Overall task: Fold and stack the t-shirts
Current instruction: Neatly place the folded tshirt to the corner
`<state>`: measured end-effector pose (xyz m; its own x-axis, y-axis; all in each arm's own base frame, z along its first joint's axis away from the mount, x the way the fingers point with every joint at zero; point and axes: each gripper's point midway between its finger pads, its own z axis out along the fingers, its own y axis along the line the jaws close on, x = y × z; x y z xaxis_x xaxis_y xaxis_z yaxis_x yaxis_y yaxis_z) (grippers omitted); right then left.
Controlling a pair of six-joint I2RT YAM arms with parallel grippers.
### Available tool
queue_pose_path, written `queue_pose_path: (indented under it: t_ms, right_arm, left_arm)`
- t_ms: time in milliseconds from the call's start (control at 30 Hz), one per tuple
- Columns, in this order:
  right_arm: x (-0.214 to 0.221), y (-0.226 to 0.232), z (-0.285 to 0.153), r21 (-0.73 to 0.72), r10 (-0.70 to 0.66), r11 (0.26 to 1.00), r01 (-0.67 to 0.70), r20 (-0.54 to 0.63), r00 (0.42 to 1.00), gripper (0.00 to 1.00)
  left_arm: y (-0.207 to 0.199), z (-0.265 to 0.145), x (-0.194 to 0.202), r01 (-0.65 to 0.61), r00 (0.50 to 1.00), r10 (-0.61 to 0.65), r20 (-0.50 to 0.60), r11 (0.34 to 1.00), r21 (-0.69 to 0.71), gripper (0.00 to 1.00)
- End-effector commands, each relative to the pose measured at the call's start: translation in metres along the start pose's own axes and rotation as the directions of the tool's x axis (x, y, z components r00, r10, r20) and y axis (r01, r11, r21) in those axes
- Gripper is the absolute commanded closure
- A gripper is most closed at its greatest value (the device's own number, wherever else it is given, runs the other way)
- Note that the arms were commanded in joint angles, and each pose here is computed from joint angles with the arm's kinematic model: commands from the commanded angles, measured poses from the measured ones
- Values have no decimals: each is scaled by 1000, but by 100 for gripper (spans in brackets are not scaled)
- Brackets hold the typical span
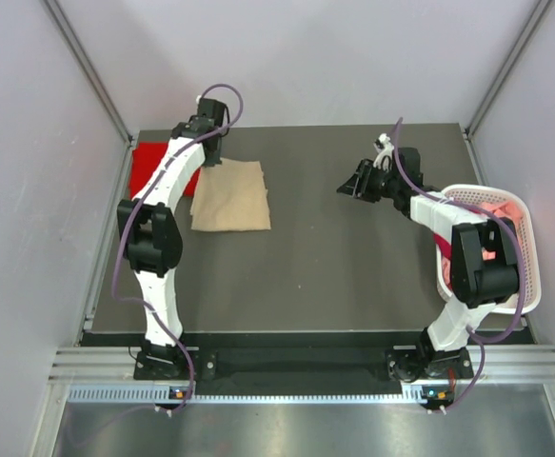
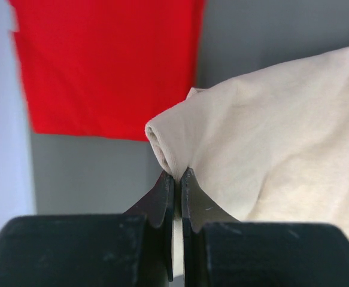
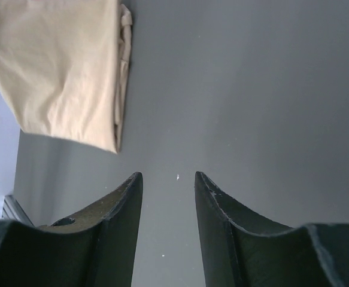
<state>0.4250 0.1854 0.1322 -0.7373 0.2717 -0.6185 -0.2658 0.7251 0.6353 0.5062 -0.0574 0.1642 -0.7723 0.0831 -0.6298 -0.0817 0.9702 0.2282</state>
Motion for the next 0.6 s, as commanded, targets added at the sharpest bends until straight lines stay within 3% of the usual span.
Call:
queue_pose_path:
  t_ms: [0, 567]
  right_arm:
    - [-22, 18, -6, -62, -47, 997, 51, 72, 996, 59]
    - [-25, 8, 2, -64, -42, 997, 45, 59, 997, 58]
  left_arm:
    - [45, -36, -41, -42, 992, 56, 112, 992, -117, 100]
    - [103, -60, -103, -34, 958, 101, 268, 969, -245, 100]
